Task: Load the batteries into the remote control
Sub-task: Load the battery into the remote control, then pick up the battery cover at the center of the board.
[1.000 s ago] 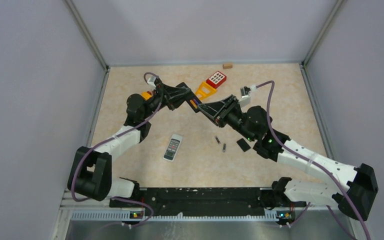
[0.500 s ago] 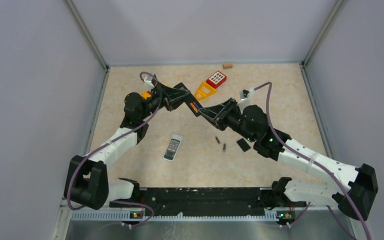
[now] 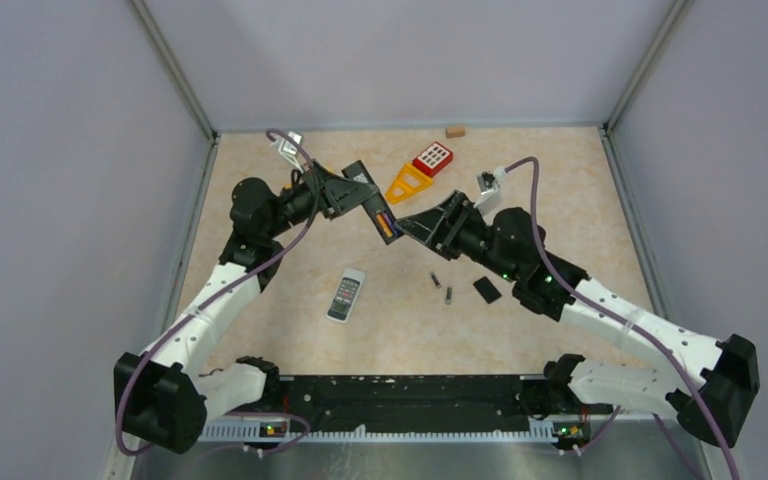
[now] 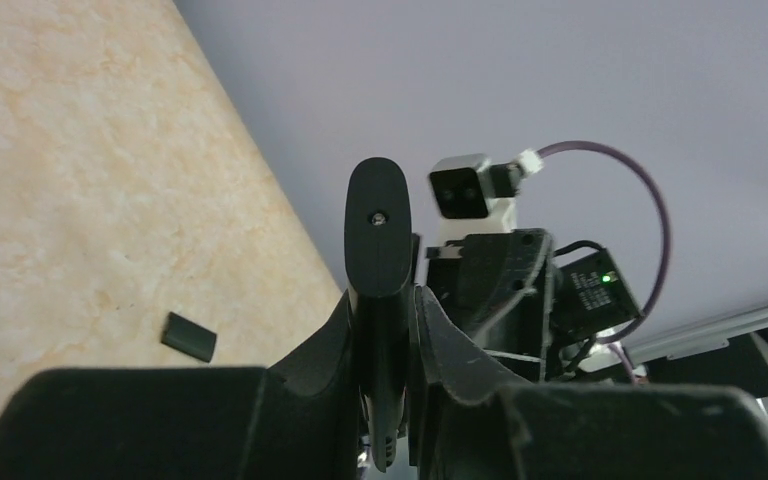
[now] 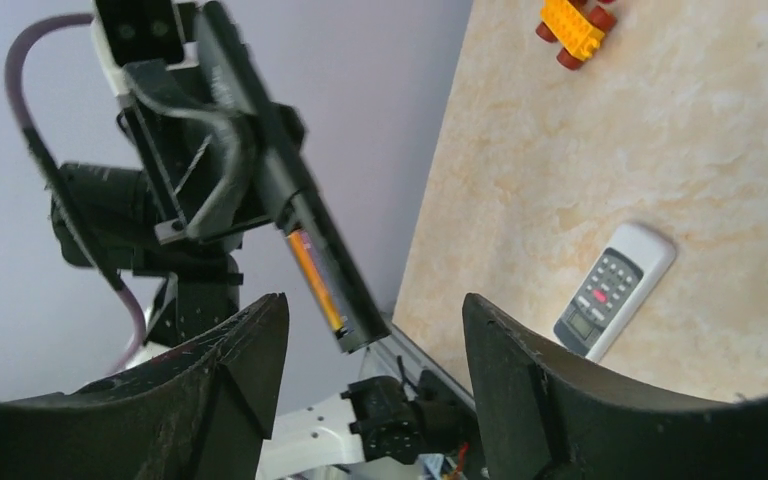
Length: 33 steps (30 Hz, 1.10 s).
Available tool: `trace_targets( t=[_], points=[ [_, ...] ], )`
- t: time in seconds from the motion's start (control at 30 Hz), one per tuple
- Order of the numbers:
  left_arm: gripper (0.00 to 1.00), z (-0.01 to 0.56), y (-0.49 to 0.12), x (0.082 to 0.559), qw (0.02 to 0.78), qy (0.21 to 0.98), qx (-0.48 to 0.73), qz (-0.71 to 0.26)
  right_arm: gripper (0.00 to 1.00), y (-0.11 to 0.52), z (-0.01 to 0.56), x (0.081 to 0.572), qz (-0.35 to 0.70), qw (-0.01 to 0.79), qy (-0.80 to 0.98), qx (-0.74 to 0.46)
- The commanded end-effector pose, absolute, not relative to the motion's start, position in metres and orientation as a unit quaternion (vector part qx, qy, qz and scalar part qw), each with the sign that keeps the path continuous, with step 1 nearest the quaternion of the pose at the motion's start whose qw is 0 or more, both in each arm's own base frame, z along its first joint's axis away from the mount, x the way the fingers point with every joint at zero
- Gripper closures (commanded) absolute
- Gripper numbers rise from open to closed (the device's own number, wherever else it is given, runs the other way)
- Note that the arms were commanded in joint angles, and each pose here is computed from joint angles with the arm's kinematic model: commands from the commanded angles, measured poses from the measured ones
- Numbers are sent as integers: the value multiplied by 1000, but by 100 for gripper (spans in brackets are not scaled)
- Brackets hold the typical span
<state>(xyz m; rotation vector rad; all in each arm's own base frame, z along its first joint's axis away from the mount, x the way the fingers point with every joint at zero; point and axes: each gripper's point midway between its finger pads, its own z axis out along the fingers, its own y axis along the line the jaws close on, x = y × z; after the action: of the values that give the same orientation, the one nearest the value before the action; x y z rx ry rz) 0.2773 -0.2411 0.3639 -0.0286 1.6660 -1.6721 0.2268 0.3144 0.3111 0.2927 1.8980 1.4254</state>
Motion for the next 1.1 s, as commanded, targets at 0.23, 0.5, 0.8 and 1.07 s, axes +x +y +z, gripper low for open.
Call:
trace_targets(
  t=[0.23,0.5,0.8,1.07],
  points=[
    [100,332,-216,291,429,697,-2,-574,24,235,307,239,340,511,789,23],
    [100,304,-199,296,432,724,-34,-537,20,148,190,254,68,409,909,41],
    [100,286,-201,294,411,730,-48,-544,19,136,88,235,37,253,967,-16],
    [100,293,-197,295,421,740,-33,-523,25,139,41,227,44,180,982,-44]
  ],
)
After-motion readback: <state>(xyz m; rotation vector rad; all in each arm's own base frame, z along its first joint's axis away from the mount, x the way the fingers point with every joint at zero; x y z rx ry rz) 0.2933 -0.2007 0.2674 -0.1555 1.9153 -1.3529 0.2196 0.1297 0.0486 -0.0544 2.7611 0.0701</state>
